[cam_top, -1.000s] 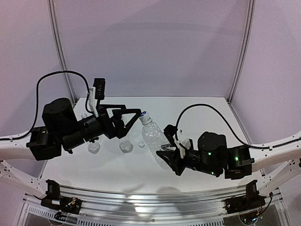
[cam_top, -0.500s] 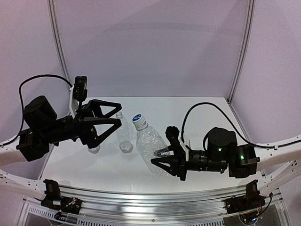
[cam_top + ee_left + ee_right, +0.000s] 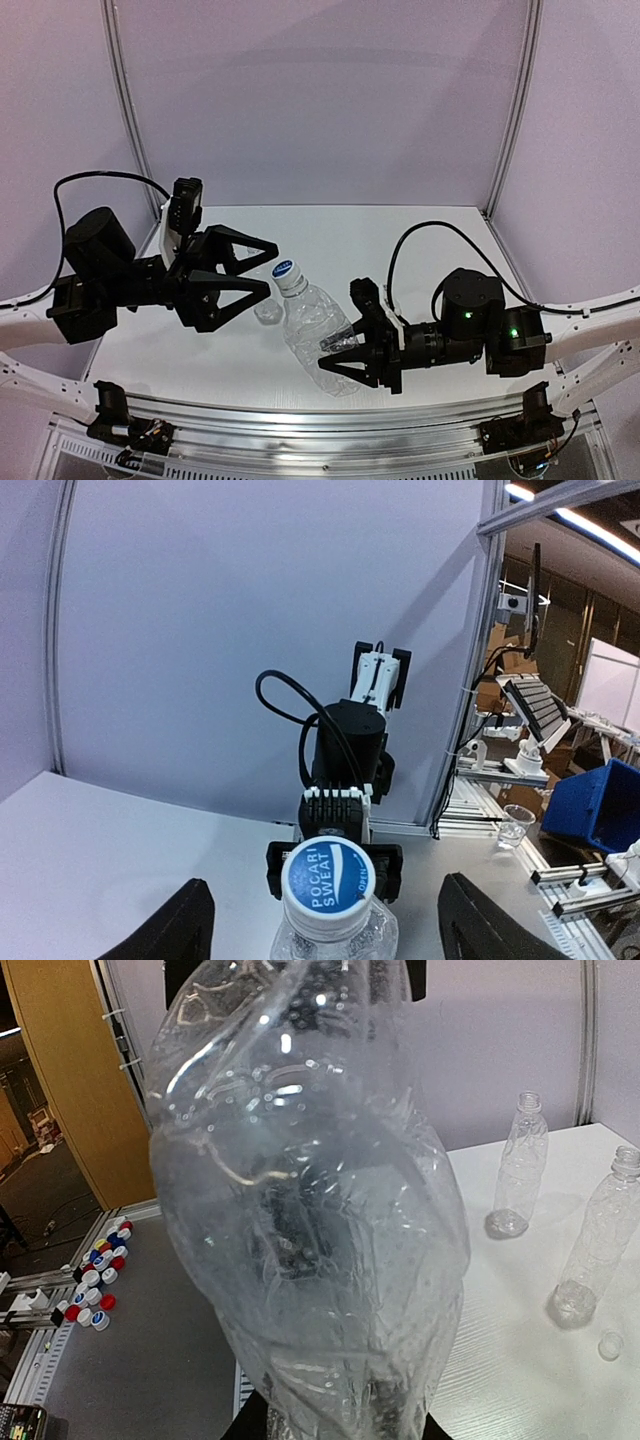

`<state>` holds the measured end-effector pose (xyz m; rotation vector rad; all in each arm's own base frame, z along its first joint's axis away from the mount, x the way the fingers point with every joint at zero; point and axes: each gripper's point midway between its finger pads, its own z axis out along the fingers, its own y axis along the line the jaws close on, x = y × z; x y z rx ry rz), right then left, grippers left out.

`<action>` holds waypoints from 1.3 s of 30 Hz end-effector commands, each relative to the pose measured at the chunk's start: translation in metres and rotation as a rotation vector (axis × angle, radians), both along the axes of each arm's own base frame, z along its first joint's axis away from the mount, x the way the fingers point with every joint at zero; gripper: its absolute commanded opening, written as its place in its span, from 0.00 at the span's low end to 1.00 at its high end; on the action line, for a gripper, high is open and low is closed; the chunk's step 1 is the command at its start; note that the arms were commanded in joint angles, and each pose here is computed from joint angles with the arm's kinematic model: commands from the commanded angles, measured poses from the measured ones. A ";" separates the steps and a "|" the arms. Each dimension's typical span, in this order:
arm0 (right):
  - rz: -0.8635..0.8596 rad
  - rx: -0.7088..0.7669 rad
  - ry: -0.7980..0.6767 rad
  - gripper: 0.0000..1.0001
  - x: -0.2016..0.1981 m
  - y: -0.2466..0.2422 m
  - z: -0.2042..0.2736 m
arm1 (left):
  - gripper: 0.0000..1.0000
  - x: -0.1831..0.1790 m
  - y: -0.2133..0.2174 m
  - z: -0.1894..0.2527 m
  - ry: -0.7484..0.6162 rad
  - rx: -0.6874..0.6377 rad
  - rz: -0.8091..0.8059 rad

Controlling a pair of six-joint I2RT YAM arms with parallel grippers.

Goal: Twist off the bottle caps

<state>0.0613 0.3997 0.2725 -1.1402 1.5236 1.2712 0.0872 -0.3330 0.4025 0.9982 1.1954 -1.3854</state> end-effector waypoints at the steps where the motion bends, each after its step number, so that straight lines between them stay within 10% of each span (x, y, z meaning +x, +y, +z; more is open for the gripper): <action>1: 0.027 0.007 0.013 0.29 -0.003 0.003 0.003 | 0.70 -0.003 -0.006 0.003 -0.033 -0.003 -0.011; 20: 0.024 -0.009 0.014 0.29 -0.001 0.007 -0.001 | 0.22 0.006 -0.021 -0.005 -0.022 0.050 0.021; 39: -0.606 -0.073 -0.051 0.29 0.098 -0.037 -0.018 | 0.15 0.091 -0.056 -0.044 0.212 0.287 0.508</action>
